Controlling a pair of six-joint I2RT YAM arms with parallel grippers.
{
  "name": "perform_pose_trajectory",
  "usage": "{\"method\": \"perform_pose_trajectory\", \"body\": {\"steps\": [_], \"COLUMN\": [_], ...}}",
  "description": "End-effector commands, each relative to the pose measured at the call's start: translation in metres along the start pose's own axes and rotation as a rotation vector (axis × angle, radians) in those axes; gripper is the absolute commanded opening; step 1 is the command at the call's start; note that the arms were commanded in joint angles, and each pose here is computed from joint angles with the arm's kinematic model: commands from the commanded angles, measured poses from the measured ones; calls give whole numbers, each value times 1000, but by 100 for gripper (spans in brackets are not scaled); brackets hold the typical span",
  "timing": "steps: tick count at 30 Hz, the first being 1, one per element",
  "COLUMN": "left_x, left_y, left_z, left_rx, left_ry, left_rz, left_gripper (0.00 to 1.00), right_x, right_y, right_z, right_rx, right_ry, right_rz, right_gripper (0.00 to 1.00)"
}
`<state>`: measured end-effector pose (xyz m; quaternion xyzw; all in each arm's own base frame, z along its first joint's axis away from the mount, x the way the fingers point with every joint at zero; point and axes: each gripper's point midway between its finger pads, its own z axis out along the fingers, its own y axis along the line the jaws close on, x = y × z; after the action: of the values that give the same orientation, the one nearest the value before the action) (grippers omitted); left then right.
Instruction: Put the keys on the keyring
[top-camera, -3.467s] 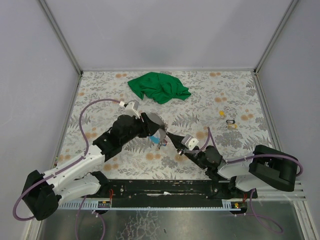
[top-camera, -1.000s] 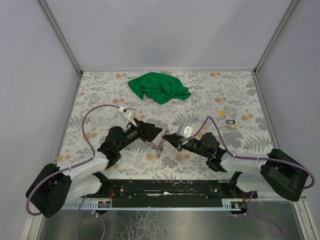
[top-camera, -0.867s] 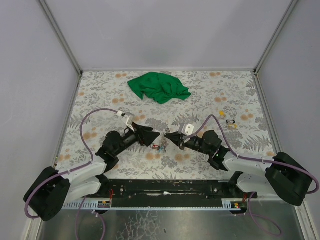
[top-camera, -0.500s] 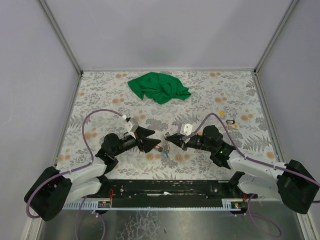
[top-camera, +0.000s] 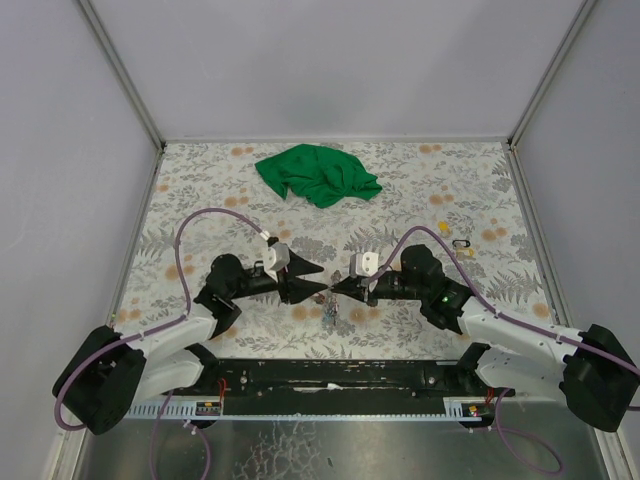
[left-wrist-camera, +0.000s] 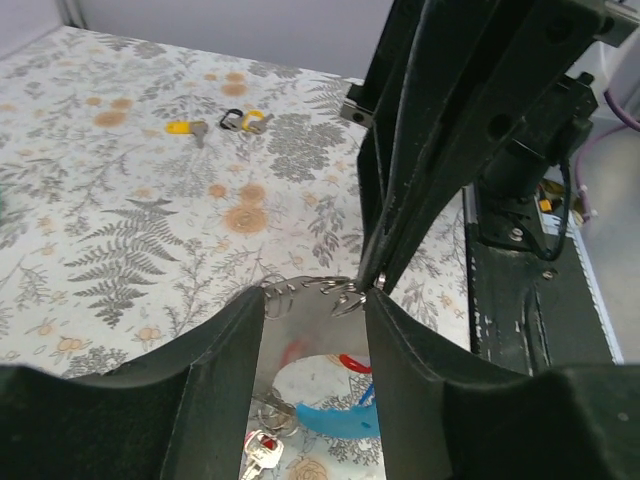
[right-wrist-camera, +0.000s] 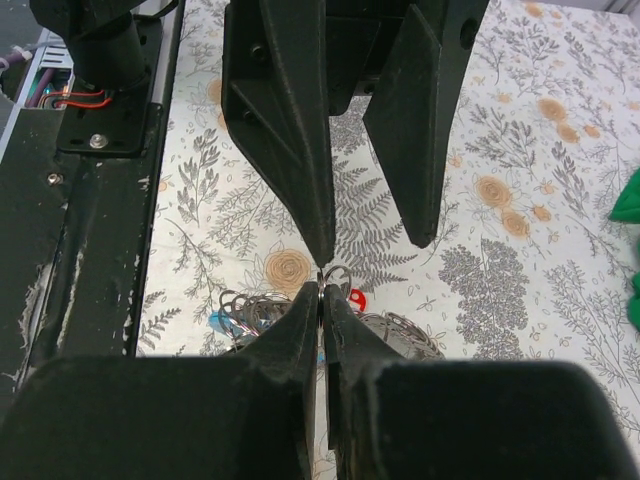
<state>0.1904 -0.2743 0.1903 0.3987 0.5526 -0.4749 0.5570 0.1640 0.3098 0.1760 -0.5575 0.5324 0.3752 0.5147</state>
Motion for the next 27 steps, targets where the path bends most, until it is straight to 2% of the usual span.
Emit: {"method": "perform_pose_trajectory", "body": {"steps": [1, 8, 22, 27], "left_x": [-5, 3, 7, 10], "left_y": [-12, -16, -27, -26], "left_z": [1, 1, 7, 7], "left_rx": [105, 140, 244, 252], "left_ry": [13, 54, 74, 87], "left_rz": [52, 35, -15, -24], "left_gripper": [44, 43, 23, 18], "right_x": [-35, -37, -39, -40], "right_y": [-5, -3, 0, 2], "right_z": [-1, -3, -3, -3], "right_rx": [-16, -31, -48, -56], "right_ry": [-79, -78, -84, -88], "right_rz": [-72, -79, -77, -78], "right_gripper": [7, 7, 6, 6]}}
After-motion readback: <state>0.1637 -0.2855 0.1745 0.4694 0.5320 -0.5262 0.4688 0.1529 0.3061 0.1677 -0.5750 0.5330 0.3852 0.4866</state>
